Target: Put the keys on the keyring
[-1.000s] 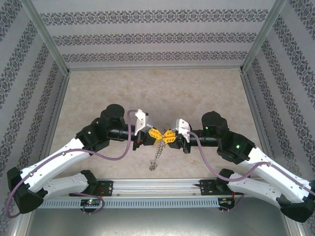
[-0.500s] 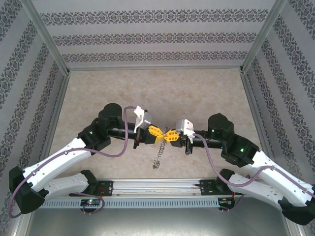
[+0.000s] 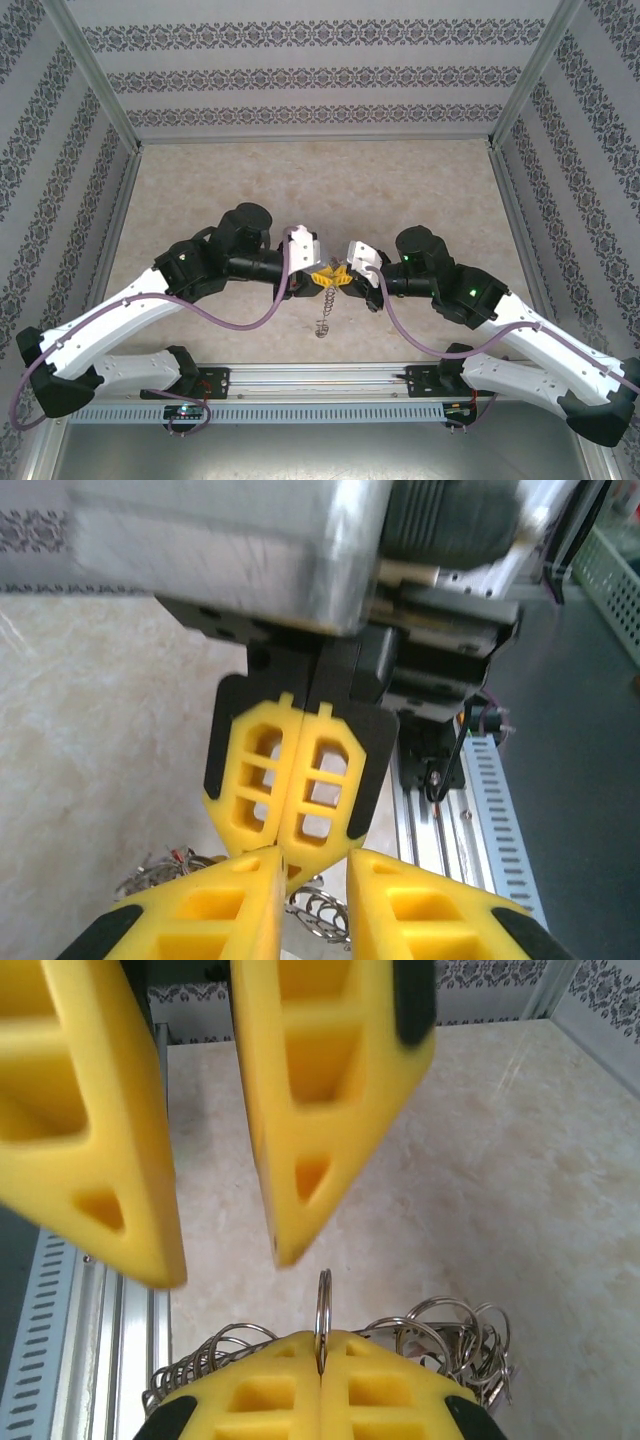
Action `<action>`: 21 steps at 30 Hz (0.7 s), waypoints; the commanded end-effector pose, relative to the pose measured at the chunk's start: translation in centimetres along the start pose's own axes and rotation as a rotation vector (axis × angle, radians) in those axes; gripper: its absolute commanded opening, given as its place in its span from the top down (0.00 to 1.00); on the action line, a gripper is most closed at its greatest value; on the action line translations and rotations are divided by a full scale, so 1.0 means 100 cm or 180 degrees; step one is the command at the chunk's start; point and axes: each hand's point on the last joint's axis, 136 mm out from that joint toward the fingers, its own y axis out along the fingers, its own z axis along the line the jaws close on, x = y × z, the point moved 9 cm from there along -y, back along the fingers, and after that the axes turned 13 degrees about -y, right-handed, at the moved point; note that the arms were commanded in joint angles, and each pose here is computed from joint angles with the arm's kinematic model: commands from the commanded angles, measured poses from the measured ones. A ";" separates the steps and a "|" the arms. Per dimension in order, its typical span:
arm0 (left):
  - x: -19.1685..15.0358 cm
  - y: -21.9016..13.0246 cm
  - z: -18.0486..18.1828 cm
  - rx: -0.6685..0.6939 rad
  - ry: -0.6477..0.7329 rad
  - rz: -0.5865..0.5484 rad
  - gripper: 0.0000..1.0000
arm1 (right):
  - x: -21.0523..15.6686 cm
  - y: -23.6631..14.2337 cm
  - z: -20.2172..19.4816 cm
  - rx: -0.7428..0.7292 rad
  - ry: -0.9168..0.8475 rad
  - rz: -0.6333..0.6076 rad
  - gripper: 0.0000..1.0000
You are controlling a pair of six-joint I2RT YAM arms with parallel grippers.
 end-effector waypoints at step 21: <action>-0.007 0.008 0.004 0.0179 0.0134 0.0138 0.63 | 0.019 -0.007 0.002 0.0204 -0.0138 -0.0258 1.00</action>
